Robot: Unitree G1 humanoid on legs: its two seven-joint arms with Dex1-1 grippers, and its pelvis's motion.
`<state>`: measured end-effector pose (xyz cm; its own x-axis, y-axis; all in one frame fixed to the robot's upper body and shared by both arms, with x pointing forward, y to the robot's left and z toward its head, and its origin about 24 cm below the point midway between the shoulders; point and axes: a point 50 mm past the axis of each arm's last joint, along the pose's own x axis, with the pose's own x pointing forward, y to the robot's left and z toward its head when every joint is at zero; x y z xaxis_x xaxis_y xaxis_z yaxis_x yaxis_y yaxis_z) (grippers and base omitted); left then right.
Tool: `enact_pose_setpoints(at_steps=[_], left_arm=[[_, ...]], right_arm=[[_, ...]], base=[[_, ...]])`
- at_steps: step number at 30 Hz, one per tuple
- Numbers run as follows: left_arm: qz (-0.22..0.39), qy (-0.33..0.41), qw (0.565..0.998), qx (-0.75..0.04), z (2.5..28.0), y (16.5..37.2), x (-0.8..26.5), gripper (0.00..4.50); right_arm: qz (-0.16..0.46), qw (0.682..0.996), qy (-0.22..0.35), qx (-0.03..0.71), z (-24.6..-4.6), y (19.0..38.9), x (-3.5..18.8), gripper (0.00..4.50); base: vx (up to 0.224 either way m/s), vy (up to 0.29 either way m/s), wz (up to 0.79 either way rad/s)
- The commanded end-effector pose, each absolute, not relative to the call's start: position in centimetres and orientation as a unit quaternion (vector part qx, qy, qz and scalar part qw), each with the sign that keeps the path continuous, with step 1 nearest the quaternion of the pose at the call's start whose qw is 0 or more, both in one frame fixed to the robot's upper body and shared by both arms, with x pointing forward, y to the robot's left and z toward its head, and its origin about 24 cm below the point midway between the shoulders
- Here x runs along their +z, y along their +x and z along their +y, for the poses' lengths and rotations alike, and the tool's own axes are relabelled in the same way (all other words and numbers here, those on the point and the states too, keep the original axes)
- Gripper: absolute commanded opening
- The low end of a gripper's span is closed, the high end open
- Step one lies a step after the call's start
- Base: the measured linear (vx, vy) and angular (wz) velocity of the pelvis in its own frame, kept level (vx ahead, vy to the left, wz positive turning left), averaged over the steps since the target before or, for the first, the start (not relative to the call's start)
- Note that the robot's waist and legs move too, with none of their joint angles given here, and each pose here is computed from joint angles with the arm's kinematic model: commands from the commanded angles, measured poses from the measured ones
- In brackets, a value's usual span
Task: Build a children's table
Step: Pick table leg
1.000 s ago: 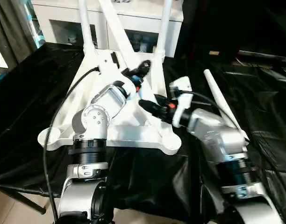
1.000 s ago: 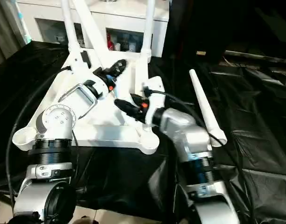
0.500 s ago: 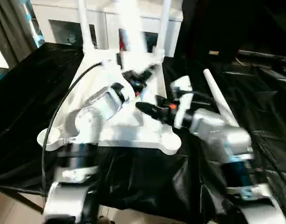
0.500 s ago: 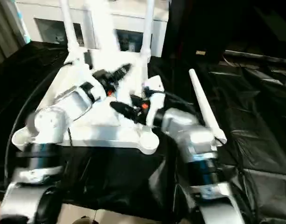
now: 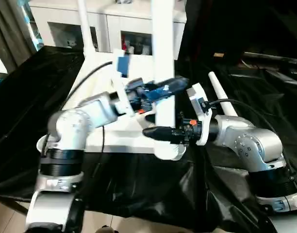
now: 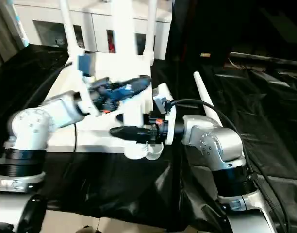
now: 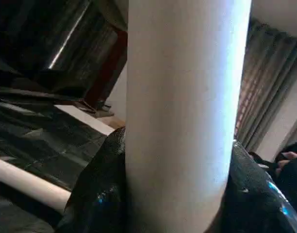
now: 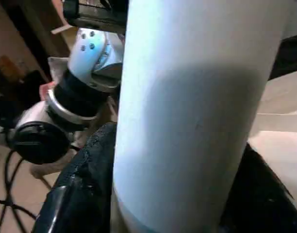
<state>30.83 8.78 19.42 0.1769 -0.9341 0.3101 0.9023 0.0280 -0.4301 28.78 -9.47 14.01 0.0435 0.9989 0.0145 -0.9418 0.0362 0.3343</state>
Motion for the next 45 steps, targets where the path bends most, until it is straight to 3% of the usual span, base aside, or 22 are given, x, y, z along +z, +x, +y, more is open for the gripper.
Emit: enact_pose_setpoints(at_steps=[1, 4, 6, 10, 12, 17, 19, 22, 26, 30, 35, 36, 39, 40, 45], left_arm=[[-0.012, -0.273, 0.673, -0.687, 8.5, 29.7, 21.2, 1.91], [-0.008, -0.263, 0.708, -0.656, 8.3, 30.4, 20.7, 1.91], [0.001, -0.249, 0.755, -0.607, 8.3, 31.6, 20.1, 2.47], [0.017, -0.25, 0.811, -0.529, 8.4, 33.2, 19.4, 2.79], [0.051, -0.207, 0.897, -0.386, 8.6, 35.0, 17.9, 2.95], [0.066, -0.198, 0.92, -0.331, 8.6, 35.4, 17.3, 2.98], [0.068, -0.197, 0.941, -0.268, 8.3, 35.7, 16.8, 2.98], [0.069, -0.218, 0.943, -0.244, 7.7, 35.8, 16.6, 2.98], [0.072, -0.236, 0.948, -0.2, 7.8, 35.9, 16.2, 2.6], [0.073, -0.241, 0.948, -0.192, 8.0, 35.8, 16.0, 2.24], [0.058, -0.237, 0.951, -0.19, 8.4, 35.8, 16.3, 2.12], [0.053, -0.235, 0.951, -0.196, 8.4, 35.8, 16.4, 2.1], [0.035, -0.213, 0.941, -0.261, 8.1, 35.4, 17.2, 2.0], [0.03, -0.203, 0.928, -0.312, 7.9, 35.0, 17.7, 2.0], [0.033, -0.209, 0.889, -0.406, 7.8, 34.1, 18.5, 1.88]], right_arm=[[0.145, 0.733, 0.124, 0.653, -10.4, 29.2, 13.0, 2.27], [0.136, 0.748, 0.125, 0.638, -10.2, 29.5, 12.9, 2.06], [0.124, 0.779, 0.124, 0.602, -9.9, 30.3, 12.8, 2.01], [0.112, 0.815, 0.128, 0.554, -9.6, 31.3, 12.6, 1.96], [0.105, 0.851, 0.122, 0.5, -9.1, 32.2, 12.3, 1.96], [0.104, 0.869, 0.102, 0.473, -8.5, 32.6, 12.0, 1.95], [0.097, 0.891, 0.072, 0.437, -7.5, 32.9, 11.5, 1.95], [0.092, 0.897, 0.069, 0.426, -6.5, 33.0, 11.5, 1.95], [0.084, 0.904, 0.047, 0.417, -5.7, 33.2, 11.5, 1.95], [0.074, 0.907, 0.044, 0.413, -5.2, 33.1, 11.7, 1.95], [0.073, 0.907, 0.039, 0.413, -5.2, 33.1, 11.5, 1.95], [0.077, 0.901, 0.052, 0.423, -5.1, 33.0, 11.5, 2.65], [0.085, 0.881, 0.079, 0.459, -5.6, 32.6, 11.8, 2.86], [0.088, 0.871, 0.08, 0.476, -6.3, 32.4, 12.0, 2.86], [0.095, 0.856, 0.068, 0.504, -8.1, 32.2, 12.3, 3.18]], base=[[0.0, 0.0, 0.0], [0.0, 0.0, 0.0], [0.0, 0.0, 0.0], [0.0, 0.0, 0.0], [0.0, 0.0, 0.0], [0.0, 0.0, 0.0], [0.0, 0.0, 0.0], [0.0, 0.0, 0.0], [0.0, 0.0, 0.0], [0.0, 0.0, 0.0], [0.0, 0.0, 0.0], [0.0, 0.0, 0.0], [0.0, 0.0, 0.0], [0.0, 0.0, 0.0], [0.0, 0.0, 0.0]])
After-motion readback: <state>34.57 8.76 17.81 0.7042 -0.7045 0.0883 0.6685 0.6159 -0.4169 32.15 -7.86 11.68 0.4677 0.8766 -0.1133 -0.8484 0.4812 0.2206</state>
